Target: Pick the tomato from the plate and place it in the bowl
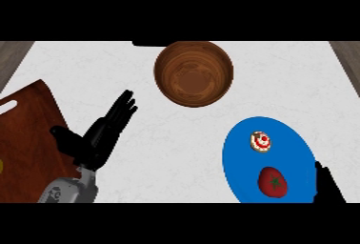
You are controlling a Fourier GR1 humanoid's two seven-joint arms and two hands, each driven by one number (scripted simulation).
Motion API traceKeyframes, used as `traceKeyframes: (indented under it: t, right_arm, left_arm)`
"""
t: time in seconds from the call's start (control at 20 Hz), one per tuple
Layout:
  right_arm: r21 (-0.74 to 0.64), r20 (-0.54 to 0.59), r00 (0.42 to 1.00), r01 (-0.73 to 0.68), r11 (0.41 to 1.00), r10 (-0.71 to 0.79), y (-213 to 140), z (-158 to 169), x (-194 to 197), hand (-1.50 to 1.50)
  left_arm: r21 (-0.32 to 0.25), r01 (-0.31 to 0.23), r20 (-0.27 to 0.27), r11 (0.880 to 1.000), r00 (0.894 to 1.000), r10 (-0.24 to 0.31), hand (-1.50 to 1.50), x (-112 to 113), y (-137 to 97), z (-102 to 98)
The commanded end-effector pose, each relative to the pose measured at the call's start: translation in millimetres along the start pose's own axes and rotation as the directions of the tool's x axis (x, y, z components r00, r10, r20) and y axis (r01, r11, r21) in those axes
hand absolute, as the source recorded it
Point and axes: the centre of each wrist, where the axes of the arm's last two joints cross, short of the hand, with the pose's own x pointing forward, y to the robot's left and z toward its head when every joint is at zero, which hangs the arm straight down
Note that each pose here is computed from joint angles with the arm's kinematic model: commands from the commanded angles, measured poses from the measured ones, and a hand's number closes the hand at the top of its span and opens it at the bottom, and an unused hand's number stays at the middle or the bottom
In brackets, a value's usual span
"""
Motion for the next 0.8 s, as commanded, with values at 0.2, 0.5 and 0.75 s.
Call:
traceKeyframes:
  t: [0.2,0.5,0.75]
  right_arm:
    - [0.116,-0.230,0.963,-0.113,0.987,0.138,13.5,-4.2,34.8,-1.50]
    - [0.148,-0.212,0.962,-0.145,0.978,0.174,3.1,-5.3,42.7,-1.50]
    - [0.139,-0.207,0.953,-0.194,0.971,0.220,28.1,-18.8,49.6,-1.50]
  left_arm:
    - [0.011,-0.005,0.001,1.000,1.000,0.005,0.00,-10.0,-0.3,-3.5]
    - [0.033,0.001,0.006,0.999,1.000,-0.001,0.00,5.0,4.4,-11.9]
    - [0.017,-0.018,-0.010,1.000,1.000,0.018,0.00,3.4,10.2,1.5]
